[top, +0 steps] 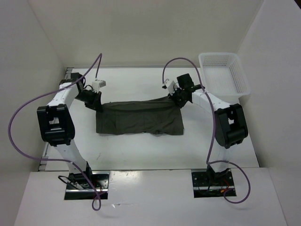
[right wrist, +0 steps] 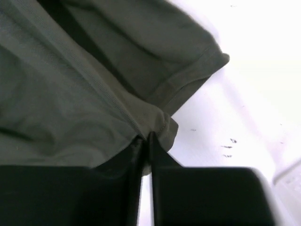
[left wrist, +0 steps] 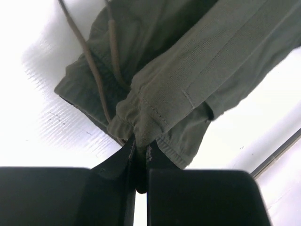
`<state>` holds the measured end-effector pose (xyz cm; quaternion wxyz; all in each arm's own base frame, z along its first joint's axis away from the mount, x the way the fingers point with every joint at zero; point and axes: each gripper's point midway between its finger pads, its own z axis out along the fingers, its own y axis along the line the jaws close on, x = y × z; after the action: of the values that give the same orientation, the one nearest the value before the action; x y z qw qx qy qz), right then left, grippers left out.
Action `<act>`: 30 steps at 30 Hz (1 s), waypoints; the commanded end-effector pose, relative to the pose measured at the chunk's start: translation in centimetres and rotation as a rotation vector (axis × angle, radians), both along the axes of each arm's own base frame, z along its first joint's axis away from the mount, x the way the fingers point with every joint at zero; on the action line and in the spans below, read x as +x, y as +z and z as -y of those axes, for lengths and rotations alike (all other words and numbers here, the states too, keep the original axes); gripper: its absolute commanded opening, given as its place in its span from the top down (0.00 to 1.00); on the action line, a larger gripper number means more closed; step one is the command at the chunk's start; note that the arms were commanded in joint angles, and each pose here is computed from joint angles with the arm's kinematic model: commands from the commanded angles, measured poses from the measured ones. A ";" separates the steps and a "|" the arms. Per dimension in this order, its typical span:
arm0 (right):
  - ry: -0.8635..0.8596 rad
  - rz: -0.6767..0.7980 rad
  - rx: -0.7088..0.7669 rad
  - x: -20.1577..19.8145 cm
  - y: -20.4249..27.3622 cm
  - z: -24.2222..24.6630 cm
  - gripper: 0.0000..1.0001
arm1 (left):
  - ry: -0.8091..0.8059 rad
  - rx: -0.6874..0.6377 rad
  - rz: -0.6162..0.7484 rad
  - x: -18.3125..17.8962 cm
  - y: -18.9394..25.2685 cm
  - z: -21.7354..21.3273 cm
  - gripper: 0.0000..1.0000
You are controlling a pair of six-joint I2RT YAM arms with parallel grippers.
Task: Fold and stack the shorts
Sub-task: Fold the shorts
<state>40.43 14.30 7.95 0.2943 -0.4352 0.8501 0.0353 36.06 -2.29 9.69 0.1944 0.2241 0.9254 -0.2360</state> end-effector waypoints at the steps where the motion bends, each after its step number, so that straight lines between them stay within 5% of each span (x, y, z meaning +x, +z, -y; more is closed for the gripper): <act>1: -0.083 0.029 0.067 3.3 1.2 0.0 0.83 | 0.101 -0.063 -0.027 1.6 -1.8 -0.6 0.90; 5: -0.250 0.097 0.156 7.7 2.3 -1.0 0.83 | 0.192 -0.091 -0.015 4.5 -2.7 -1.5 0.70; 8: -0.368 0.156 0.228 10.3 4.5 -1.3 0.83 | 0.235 -0.069 0.030 6.6 -2.5 -2.3 0.65; 11: -0.433 0.189 0.262 11.5 5.9 -1.3 0.74 | 0.282 -0.061 0.042 7.7 -2.2 -2.7 0.51; 13: -0.483 0.208 0.266 11.9 6.5 -0.9 0.46 | 0.319 -0.039 0.075 8.5 -1.7 -3.3 0.47; 19: -0.461 0.231 0.250 11.6 7.3 -1.0 0.36 | 0.358 0.030 0.089 9.1 -1.4 -3.8 0.43; 22: -0.356 0.235 0.281 10.5 9.3 -4.0 0.56 | 0.368 0.031 0.080 9.1 -1.4 -3.4 0.42; 24: -0.214 0.202 0.296 8.0 10.1 -8.9 0.84 | 0.377 0.027 0.063 9.0 -1.9 -3.4 0.42; 25: -0.132 0.177 0.331 6.8 10.6 -11.4 0.90 | 0.377 0.027 0.063 9.0 -1.9 -3.4 0.42; 27: 0.002 0.092 0.357 3.1 10.0 -16.3 1.00 | 0.385 0.024 0.052 9.4 -2.4 -3.4 0.44; 30: 0.146 -0.042 0.410 -0.8 8.1 -20.8 1.00 | 0.410 0.038 0.024 9.4 -3.1 -3.7 0.45</act>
<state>44.22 29.59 13.81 0.3779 -0.3612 0.8396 0.1475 44.08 0.97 6.45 0.2360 0.0532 0.9538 -0.1783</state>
